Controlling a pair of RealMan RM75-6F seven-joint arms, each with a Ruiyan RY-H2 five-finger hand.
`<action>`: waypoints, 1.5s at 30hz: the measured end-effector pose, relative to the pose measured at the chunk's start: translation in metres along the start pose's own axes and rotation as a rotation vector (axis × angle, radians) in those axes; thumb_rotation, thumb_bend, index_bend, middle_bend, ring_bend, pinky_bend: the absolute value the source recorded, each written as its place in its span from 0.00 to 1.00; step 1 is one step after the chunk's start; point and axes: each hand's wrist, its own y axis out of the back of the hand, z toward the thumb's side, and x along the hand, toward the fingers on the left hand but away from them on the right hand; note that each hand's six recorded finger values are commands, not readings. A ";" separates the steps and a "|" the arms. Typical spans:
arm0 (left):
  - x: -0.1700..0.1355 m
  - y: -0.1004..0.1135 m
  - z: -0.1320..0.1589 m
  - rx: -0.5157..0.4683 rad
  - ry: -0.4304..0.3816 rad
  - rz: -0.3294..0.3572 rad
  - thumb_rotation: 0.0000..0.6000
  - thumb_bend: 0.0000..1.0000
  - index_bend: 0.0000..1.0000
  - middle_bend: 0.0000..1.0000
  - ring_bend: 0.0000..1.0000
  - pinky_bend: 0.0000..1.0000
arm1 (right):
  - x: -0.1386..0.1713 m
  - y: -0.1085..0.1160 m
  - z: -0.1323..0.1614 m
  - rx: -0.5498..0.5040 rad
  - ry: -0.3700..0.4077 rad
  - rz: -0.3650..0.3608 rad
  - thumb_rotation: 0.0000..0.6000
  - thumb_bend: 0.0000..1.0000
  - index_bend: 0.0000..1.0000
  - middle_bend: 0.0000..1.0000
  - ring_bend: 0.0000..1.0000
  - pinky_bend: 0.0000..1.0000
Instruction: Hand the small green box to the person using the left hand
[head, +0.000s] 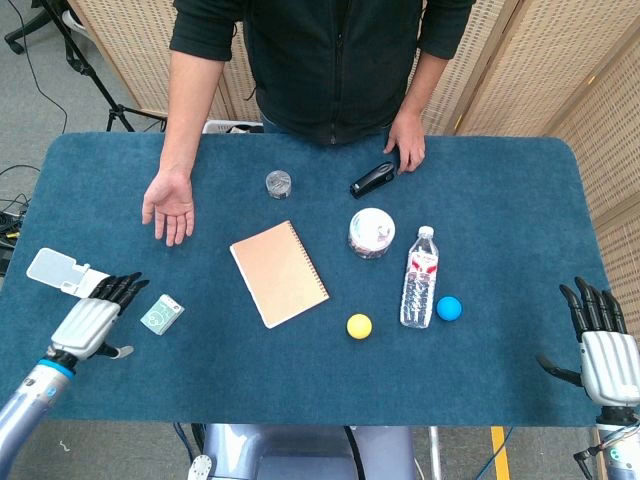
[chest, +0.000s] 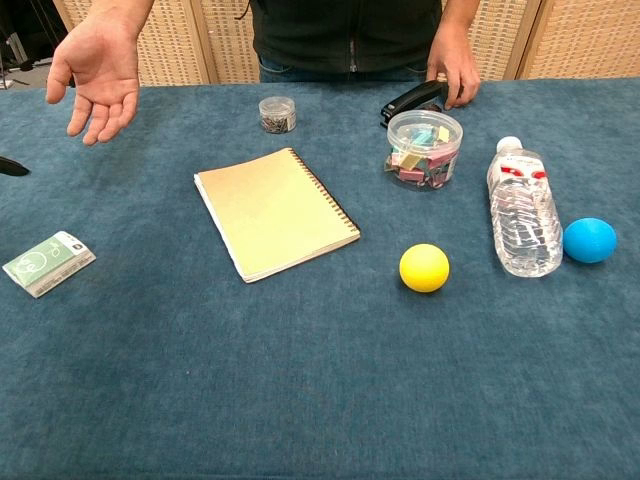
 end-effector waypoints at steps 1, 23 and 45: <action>0.006 -0.003 0.001 0.009 0.003 -0.013 1.00 0.00 0.00 0.00 0.00 0.00 | 0.000 -0.001 -0.001 0.001 -0.004 0.004 1.00 0.00 0.00 0.00 0.00 0.00; 0.058 -0.023 0.028 0.049 0.054 -0.039 1.00 0.07 0.45 0.57 0.36 0.45 | -0.004 -0.002 -0.005 -0.007 -0.022 0.007 1.00 0.00 0.00 0.00 0.00 0.00; 0.071 0.118 0.047 0.048 -0.026 0.334 1.00 0.07 0.51 0.59 0.37 0.46 | -0.004 -0.002 -0.007 -0.012 -0.031 0.009 1.00 0.00 0.00 0.00 0.00 0.00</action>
